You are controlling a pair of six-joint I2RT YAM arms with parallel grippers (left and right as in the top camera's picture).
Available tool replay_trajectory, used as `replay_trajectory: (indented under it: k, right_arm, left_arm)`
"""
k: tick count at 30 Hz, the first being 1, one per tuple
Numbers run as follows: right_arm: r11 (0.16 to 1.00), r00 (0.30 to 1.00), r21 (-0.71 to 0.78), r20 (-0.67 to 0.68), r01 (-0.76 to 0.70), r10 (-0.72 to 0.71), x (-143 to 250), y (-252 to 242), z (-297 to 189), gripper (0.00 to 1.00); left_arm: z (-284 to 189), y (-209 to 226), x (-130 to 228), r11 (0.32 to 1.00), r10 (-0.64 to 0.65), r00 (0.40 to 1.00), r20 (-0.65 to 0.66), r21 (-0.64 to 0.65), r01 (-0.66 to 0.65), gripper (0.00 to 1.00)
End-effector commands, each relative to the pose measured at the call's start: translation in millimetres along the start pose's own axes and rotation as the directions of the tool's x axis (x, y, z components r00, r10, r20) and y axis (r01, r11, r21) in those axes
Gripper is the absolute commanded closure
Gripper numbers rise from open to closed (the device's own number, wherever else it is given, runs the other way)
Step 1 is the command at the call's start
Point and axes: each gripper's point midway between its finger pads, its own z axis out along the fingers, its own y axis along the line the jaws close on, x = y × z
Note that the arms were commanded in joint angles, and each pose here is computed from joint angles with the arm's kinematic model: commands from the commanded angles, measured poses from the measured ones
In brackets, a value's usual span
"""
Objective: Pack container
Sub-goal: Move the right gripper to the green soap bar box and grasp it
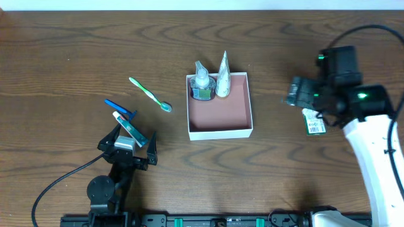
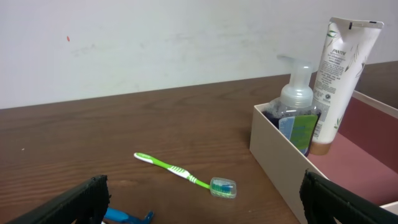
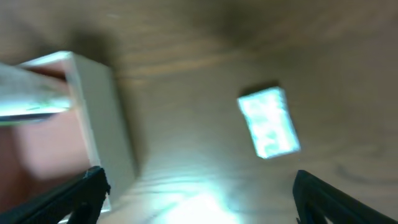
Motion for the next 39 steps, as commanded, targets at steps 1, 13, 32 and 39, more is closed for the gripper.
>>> replay_trajectory:
  k: [1,13,32,39]
  right_arm:
    - [0.998,0.997,0.046,-0.062,-0.043,0.046,9.4,-28.3,14.0,0.02]
    - [0.985,0.982,0.13,-0.14,-0.111,0.129,54.2,-81.9,75.5,0.01]
    - [0.991,0.998,0.13,0.047,0.039,-0.045,52.9,-99.4,150.2,0.01]
    - [0.994,0.999,0.102,-0.011,0.045,-0.044,63.2,-96.8,186.3,0.01]
  left_arm:
    - [0.9,0.0,16.1,1.0,-0.012,0.999,-0.046,0.001,0.012,0.02]
    - [0.9,0.0,16.1,1.0,-0.012,0.999,-0.046,0.001,0.012,0.02]
    - [0.9,0.0,16.1,1.0,-0.012,0.999,-0.046,0.001,0.012,0.02]
    - [0.9,0.0,16.1,1.0,-0.012,0.999,-0.046,0.001,0.012,0.02]
